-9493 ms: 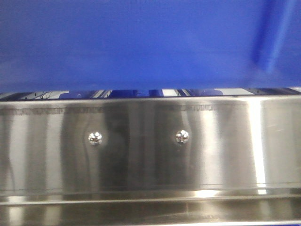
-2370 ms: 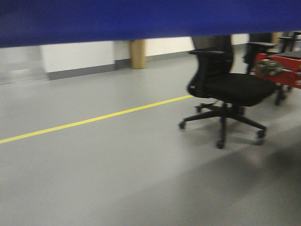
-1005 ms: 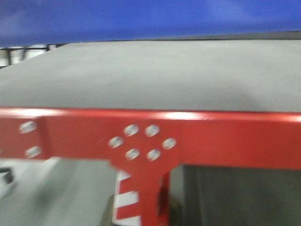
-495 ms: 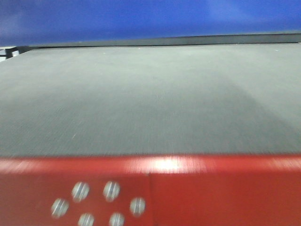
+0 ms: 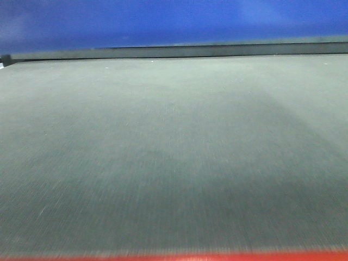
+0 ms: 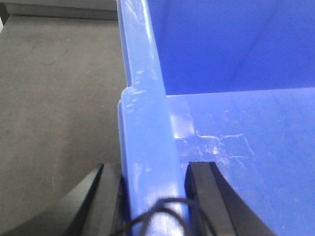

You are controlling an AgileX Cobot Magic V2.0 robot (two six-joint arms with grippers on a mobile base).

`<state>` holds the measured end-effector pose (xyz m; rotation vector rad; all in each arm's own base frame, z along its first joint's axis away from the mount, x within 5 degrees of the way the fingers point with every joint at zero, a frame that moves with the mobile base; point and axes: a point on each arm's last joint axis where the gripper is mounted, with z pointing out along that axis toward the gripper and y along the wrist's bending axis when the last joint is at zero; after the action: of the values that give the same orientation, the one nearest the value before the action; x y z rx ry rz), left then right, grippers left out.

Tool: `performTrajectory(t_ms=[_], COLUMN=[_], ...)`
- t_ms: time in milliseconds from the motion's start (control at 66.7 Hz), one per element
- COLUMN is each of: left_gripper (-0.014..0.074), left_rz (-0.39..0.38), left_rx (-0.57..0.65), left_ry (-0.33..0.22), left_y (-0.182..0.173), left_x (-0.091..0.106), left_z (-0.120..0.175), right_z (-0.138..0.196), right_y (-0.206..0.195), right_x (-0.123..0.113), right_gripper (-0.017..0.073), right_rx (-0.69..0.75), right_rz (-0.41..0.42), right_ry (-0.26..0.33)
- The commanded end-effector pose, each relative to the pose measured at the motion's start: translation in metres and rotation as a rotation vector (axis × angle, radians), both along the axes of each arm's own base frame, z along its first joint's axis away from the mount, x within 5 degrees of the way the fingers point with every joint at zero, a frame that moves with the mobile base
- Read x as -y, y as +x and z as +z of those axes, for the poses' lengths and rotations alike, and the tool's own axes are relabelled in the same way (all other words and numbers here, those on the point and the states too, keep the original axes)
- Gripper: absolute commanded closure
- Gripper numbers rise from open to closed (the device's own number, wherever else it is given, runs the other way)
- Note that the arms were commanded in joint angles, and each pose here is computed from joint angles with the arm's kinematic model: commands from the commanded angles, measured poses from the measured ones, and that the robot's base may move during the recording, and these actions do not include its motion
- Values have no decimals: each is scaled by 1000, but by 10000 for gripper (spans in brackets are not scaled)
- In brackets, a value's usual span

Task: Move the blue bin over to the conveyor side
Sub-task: 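Carry the blue bin over the grey belt conveyor with both grippers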

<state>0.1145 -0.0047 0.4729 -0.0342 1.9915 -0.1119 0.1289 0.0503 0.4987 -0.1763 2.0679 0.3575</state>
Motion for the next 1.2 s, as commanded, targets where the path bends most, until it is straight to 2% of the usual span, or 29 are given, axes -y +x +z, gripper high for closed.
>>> performTrajectory(t_ms=[0,1185], left_gripper=[610,610], left_rz=[24,24], left_rx=[143,143], left_ry=[49,49], left_y=[-6,-6], left_x=[-3,-3], left_z=[15,15], right_z=[16,16], right_y=[-2,-2], right_x=[9,9], right_gripper=[636,636], right_rx=[172,172], right_rz=[-46,-46], right_ry=[-36,-36])
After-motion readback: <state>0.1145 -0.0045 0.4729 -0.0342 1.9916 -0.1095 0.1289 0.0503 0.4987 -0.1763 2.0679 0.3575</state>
